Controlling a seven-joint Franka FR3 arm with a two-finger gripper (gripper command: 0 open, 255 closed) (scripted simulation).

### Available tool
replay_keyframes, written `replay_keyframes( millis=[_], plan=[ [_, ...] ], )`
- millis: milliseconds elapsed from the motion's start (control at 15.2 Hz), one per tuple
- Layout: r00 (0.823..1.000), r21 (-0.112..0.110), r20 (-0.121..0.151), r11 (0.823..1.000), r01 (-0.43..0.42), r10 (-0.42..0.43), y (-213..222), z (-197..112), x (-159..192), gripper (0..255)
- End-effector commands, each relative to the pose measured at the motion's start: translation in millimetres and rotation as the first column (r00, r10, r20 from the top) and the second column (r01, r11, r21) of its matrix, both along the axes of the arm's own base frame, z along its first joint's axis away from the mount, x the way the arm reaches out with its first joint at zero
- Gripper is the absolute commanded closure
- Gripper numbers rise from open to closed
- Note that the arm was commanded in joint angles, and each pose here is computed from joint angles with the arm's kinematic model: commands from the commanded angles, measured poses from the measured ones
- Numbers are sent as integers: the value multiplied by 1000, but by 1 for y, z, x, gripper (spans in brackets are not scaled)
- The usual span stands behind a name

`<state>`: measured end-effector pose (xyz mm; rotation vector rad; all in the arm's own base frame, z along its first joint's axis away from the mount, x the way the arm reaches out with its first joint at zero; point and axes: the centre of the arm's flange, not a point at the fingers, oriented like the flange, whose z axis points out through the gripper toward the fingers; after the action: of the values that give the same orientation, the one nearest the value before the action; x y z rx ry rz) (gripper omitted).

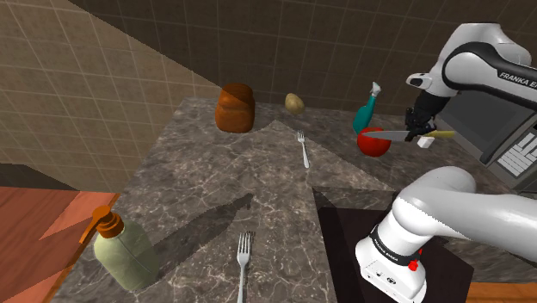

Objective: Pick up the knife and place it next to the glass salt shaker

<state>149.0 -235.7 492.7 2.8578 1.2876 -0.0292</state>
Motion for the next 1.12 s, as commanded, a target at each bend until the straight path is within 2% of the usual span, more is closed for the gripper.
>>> replay_keyframes(
  millis=[0,1056],
  plan=[
    [1000,0,-2,1000,-1,1,-22,-1,-19,255],
    [1000,0,-2,1000,-1,1,-185,-1,-153,255]
  ],
)
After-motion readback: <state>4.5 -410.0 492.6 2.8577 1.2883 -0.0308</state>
